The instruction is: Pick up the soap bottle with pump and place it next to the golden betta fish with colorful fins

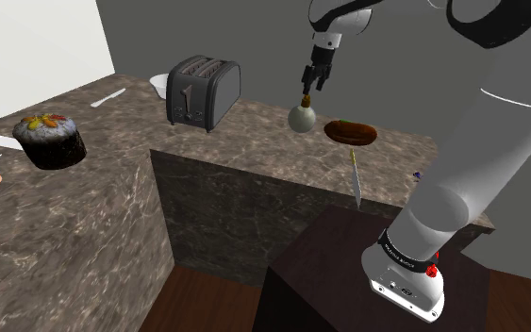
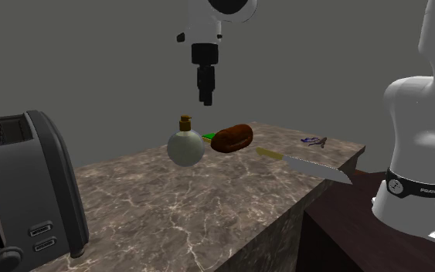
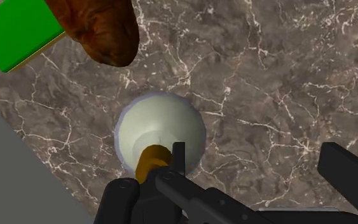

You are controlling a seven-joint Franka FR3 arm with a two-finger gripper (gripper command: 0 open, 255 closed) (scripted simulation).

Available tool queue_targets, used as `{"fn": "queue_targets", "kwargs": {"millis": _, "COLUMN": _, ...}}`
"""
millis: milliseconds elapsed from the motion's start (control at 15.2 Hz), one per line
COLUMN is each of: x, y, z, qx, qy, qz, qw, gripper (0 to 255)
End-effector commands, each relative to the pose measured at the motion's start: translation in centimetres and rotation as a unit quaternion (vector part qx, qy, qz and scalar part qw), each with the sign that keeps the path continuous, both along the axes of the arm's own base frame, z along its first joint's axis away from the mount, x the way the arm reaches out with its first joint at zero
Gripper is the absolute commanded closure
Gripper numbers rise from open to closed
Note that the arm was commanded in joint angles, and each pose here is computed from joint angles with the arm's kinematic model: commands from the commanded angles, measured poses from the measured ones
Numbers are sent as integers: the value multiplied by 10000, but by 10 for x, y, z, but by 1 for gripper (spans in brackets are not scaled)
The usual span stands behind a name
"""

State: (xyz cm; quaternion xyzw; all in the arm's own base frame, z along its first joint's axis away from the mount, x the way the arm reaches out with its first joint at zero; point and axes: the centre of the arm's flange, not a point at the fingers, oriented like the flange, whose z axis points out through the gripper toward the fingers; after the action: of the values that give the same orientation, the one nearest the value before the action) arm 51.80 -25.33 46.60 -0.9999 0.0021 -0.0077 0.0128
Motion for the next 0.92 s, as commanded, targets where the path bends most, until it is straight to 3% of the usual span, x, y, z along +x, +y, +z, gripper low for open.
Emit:
{"fn": "queue_targets", "kwargs": {"millis": 0, "x": 16, "y": -22, "z": -10, "qx": -3, "qy": 9, "qz": -2, "qw": 10000, "gripper": 0}}
{"fn": "queue_targets", "kwargs": {"millis": 330, "x": 48, "y": -69, "z": -31, "qx": 0, "qy": 32, "qz": -18, "qw": 10000, "gripper": 0}}
{"fn": "queue_targets", "kwargs": {"millis": 858, "x": 49, "y": -67, "z": -71, "qx": 0, "qy": 32, "qz": -18, "qw": 10000, "gripper": 0}}
